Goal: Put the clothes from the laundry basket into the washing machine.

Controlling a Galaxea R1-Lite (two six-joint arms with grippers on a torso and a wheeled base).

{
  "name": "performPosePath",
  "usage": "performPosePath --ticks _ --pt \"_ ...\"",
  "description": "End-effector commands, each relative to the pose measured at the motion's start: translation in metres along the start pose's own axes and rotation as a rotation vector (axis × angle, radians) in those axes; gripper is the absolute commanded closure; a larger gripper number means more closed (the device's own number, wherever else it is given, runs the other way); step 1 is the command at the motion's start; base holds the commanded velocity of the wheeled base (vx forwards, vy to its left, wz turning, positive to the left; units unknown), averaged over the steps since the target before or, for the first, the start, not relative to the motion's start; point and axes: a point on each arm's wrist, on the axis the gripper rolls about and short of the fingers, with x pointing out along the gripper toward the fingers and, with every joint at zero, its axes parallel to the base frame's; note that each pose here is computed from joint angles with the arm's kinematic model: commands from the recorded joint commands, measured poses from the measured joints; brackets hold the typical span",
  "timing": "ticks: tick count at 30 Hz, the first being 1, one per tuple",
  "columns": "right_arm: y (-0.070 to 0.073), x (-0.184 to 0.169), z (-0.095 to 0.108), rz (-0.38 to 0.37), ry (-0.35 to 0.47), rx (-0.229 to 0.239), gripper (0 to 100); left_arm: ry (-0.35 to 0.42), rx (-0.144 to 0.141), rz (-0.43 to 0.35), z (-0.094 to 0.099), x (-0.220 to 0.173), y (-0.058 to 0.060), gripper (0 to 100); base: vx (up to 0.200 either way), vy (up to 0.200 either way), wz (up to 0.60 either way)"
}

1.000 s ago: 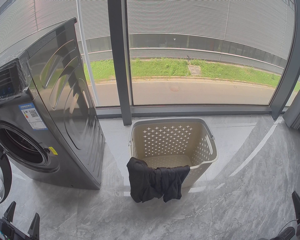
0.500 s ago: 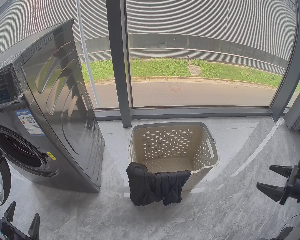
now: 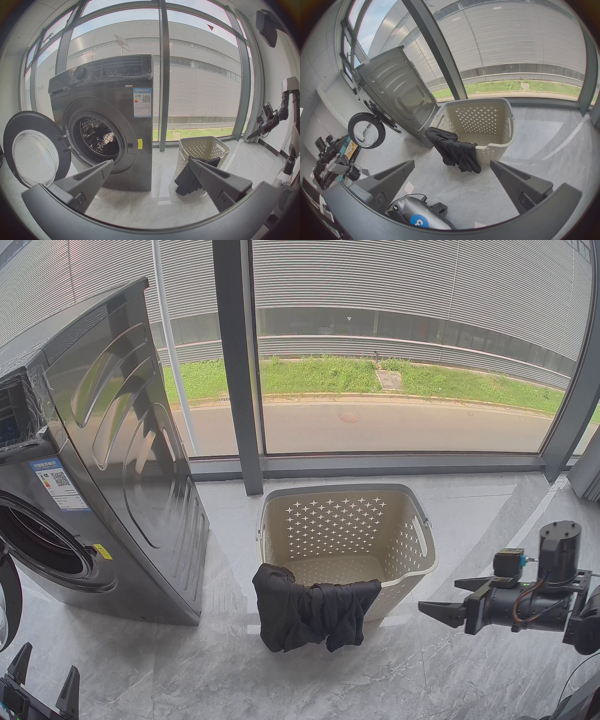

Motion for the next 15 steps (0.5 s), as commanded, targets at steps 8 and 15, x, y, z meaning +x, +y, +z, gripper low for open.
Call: performPosePath --ticks 8,15 --pt "0.0 0.092 -0.044 -0.118 0.147 0.021 0 0.001 -0.001 0.001 -0.005 0.0 0.0 0 0.0 0.0 0.0" --pt "0.003 0.125 -0.048 -0.152 0.141 0.039 0 0.001 -0.001 0.001 -0.005 0.0 0.0 0 0.0 0.0 0.0"
